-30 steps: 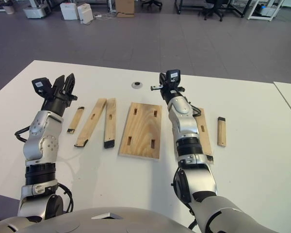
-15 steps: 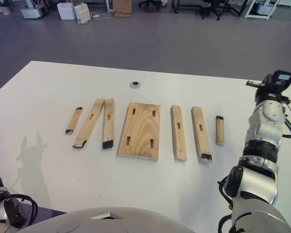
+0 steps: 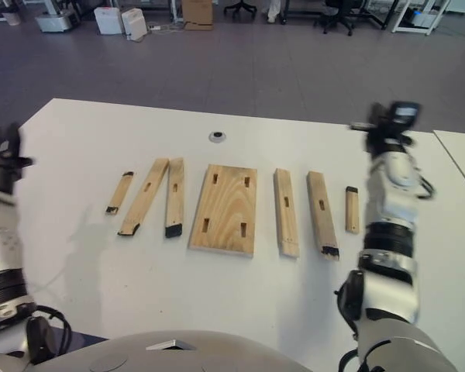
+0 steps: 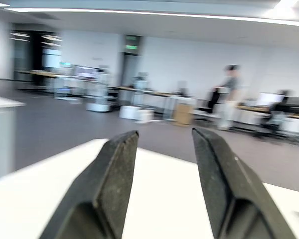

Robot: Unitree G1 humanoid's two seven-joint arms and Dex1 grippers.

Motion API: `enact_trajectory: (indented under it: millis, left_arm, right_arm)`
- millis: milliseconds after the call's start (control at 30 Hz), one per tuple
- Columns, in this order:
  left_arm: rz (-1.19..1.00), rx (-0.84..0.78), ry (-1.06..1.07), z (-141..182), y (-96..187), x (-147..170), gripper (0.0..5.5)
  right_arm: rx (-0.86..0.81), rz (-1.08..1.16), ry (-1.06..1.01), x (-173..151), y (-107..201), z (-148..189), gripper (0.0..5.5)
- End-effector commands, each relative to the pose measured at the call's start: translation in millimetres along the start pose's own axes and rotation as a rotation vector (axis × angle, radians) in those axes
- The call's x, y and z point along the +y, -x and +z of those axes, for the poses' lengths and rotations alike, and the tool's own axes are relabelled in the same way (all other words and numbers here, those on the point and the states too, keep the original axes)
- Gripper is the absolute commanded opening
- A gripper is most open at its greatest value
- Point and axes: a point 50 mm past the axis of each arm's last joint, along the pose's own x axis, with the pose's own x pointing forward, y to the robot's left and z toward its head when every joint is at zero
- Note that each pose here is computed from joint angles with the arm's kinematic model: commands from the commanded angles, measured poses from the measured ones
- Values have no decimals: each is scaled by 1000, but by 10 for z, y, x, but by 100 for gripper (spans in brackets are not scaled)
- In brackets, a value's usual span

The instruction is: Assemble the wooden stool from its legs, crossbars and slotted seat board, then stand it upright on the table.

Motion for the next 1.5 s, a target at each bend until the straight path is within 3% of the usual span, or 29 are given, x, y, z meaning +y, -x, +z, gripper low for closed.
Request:
enact_trajectory:
  millis: [33,333,500,700,1000,1067,1167,1300,1500]
  left_arm:
    - [-75,13,45,4,5,-280,200]
    - [-76,31,65,-25,-11,-372,200]
    - [-183,97,145,-166,158,-713,200]
    - [-182,107,153,-177,195,-744,200]
    - [-161,140,76,-220,216,-643,200]
    - [-128,206,-12,-271,221,-497,200]
    - [-88,384,-129,-397,235,-220,200]
    - [-88,456,-146,-439,234,-144,200]
    - [-153,743,-189,-773,350,0,200]
  right_arm:
    - [35,80,-52,233,94,-77,1]
    - [60,119,-91,451,88,-133,1]
    - [31,355,-236,883,451,-83,1]
    - [39,383,-275,972,545,-19,1]
    - [47,354,-262,953,558,11,164]
    - [55,328,-233,917,540,5,195]
    - [57,266,-211,847,511,4,195]
    - [55,240,-204,825,502,4,195]
    - [44,186,-200,789,484,-6,195]
